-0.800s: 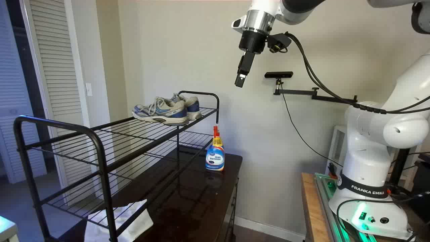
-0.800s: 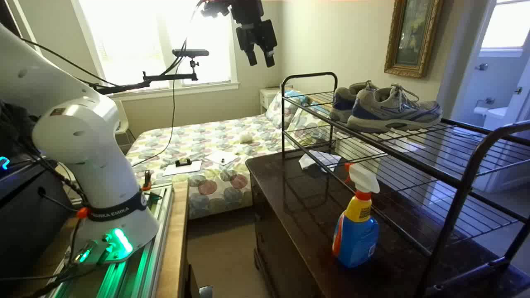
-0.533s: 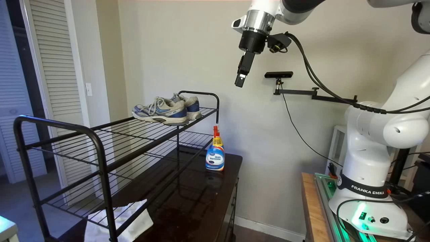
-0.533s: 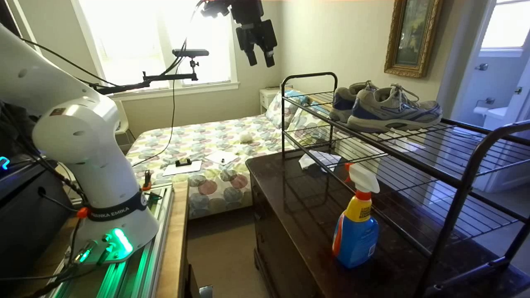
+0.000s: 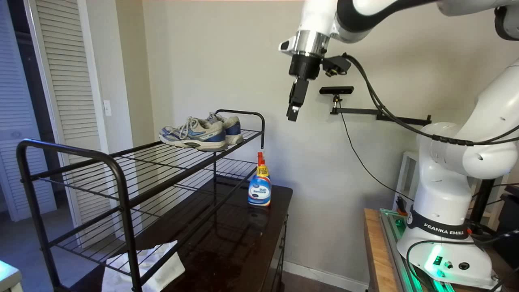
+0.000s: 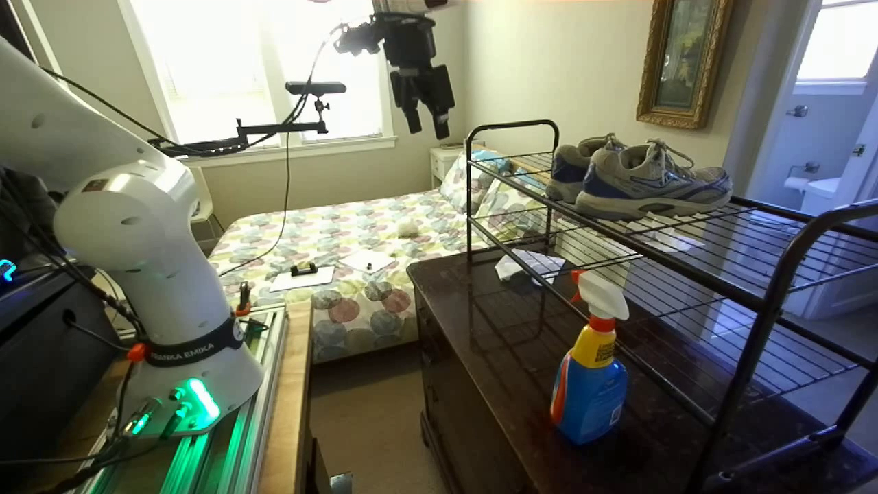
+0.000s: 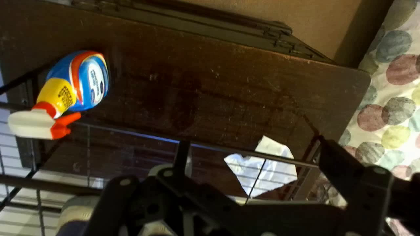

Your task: Take the paper towel from under the rack and place it on top of the rack

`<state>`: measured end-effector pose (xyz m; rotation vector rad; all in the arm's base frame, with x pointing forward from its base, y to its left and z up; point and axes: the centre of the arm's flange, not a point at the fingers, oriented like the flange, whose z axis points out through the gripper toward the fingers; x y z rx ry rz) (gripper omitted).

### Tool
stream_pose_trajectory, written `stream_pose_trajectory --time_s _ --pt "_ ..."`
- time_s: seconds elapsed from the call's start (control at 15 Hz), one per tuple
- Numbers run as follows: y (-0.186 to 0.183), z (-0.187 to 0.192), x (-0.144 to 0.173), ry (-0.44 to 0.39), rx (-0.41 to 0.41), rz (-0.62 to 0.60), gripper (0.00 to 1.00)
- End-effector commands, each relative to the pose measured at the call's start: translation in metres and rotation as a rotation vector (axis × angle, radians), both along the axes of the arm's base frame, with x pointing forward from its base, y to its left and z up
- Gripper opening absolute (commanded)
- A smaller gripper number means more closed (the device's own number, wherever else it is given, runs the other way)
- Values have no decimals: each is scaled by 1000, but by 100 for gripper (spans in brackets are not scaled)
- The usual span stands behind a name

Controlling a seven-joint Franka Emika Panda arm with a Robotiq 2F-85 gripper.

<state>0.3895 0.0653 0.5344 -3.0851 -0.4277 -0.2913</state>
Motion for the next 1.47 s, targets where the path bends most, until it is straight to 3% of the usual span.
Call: stream_pose_trajectory --time_s 0.0,0.2,0.6,0.67,0.87,1.07,1.4 --pt "-2 -95 -7 76 60 9 100" --pt "14 -152 -5 84 58 58 100" --pt "93 -226 18 -72 4 169 100" --pt "66 -194 0 -48 12 151 100" --pt "87 -219 2 -54 15 181 100" --pt "88 -221 4 -54 16 180 100" --pt "55 -308 -14 -152 34 124 100"
